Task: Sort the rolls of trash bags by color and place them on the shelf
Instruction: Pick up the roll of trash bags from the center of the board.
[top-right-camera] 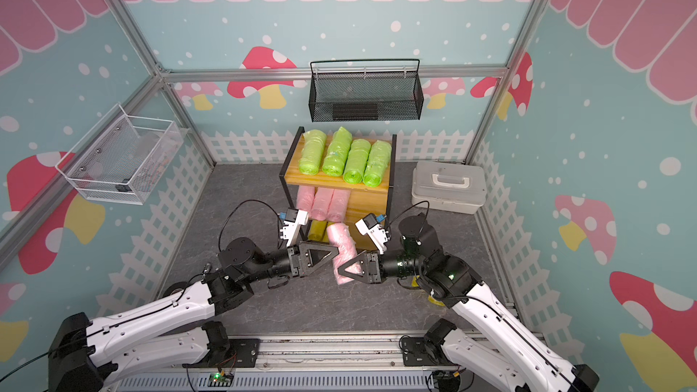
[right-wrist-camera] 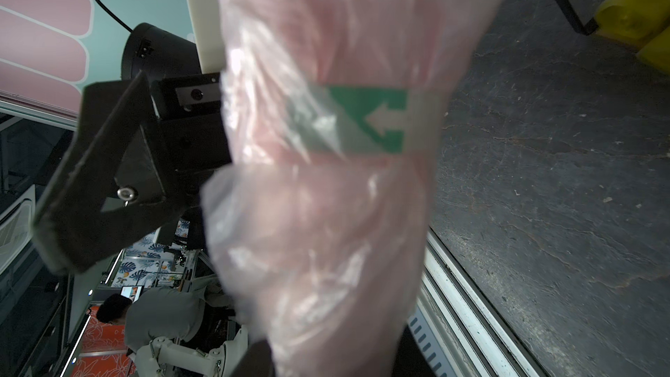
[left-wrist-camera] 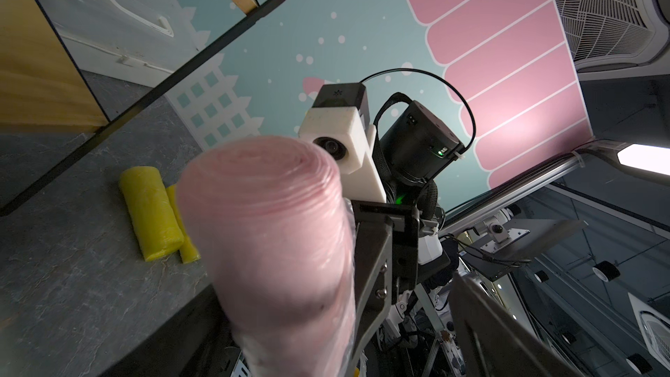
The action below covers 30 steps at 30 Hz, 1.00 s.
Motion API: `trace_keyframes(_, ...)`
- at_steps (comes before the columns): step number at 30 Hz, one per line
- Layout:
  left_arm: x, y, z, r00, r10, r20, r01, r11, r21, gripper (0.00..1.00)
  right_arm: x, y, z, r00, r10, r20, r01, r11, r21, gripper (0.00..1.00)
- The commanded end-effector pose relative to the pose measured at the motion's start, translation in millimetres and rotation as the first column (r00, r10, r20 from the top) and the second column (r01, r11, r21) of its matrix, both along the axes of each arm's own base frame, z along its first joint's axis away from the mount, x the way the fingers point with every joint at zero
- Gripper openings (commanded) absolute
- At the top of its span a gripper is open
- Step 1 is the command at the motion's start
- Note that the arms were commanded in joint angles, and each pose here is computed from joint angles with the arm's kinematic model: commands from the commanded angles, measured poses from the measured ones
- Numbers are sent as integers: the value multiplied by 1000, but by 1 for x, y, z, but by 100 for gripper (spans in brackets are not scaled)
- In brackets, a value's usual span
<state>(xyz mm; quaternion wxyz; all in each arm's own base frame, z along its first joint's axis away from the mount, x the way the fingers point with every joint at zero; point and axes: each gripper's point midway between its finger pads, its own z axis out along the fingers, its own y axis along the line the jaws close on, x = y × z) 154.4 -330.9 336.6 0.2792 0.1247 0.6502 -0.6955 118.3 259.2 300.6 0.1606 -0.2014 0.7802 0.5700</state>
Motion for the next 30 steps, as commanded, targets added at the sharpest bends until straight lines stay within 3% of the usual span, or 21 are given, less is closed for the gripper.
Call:
trace_keyframes(1, 2, -4, 14, 999, 1, 33, -1, 1000, -22, 91, -5, 7, 12, 999, 35, 33, -37, 999, 38, 0)
trace_keyframes(4, 3, -6, 13, 1000, -2, 20, 3, 1000, -23, 80, -8, 10, 5, 999, 47, 21, -47, 999, 22, 0)
trace_keyframes(9, 5, -7, 8, 1000, 1, -2, -1, 1000, -6, 53, -6, 10, -6, 1000, 29, 1, -29, 1000, -10, 0)
trace_keyframes(13, 7, -8, 1, 1000, 8, -29, -7, 999, 35, 13, -5, 10, -14, 1000, 27, -13, -27, 999, -38, 0)
trace_keyframes(16, 8, -8, -2, 999, 15, -40, -13, 999, 49, 1, -4, 8, -19, 1000, 14, -17, -15, 998, -64, 13)
trace_keyframes(21, 13, -3, -5, 997, 58, -54, -55, 997, 53, 0, 2, -5, -30, 997, -70, -8, 68, 986, -153, 75)
trace_keyframes(23, 17, 0, -8, 994, 88, -71, -85, 995, 54, 0, 9, -12, -30, 990, -137, 15, 138, 980, -146, 85)
trace_keyframes(24, 19, 2, -9, 991, 106, -83, -102, 993, 52, 0, 12, -16, -28, 984, -178, 31, 180, 975, -128, 96)
trace_keyframes(30, 33, 11, -21, 965, 189, -181, -191, 982, 8, 0, 23, -29, -35, 943, -333, 7, 333, 942, -42, 99)
